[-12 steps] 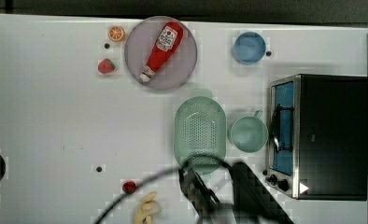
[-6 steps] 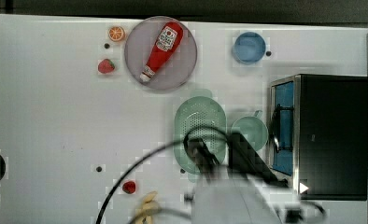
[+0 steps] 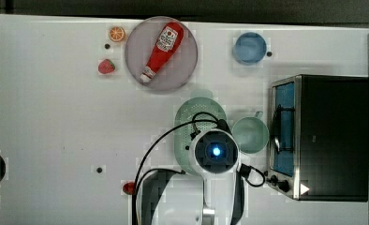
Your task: Drag strainer right to left.
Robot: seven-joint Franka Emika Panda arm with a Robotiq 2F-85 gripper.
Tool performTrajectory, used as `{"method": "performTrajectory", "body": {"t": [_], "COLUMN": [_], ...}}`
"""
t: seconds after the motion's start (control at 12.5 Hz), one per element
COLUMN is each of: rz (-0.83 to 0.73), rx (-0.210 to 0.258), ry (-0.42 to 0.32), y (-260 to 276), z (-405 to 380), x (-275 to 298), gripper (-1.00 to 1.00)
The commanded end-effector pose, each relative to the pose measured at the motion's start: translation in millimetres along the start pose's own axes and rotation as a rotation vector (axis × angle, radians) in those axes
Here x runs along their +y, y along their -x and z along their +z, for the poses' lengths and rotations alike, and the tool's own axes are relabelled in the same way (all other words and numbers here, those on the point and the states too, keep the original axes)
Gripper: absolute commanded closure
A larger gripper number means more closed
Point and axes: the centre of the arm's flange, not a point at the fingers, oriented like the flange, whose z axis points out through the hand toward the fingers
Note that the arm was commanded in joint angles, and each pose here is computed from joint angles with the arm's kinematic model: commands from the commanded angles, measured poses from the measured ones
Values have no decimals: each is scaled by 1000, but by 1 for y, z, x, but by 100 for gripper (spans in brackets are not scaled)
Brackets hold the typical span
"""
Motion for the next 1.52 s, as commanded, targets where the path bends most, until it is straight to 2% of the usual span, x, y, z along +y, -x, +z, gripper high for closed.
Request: {"method": "performTrajectory", "body": {"t": [0.08,0.24,0.48,0.8,1.12,1.52], "rz": [200,265,238,288,310,286], "rx": [32,30,51,44,36,28], "ry": [-87,-83,-150,-164,-144,-157], "y": [-9,-10,-4,6,18,44], "z": [4,40,84,134,155,155], "x": [-23,-38,-60,-70,-73,-85], "gripper": [-100,-100,-100,-100,-100,-100]}}
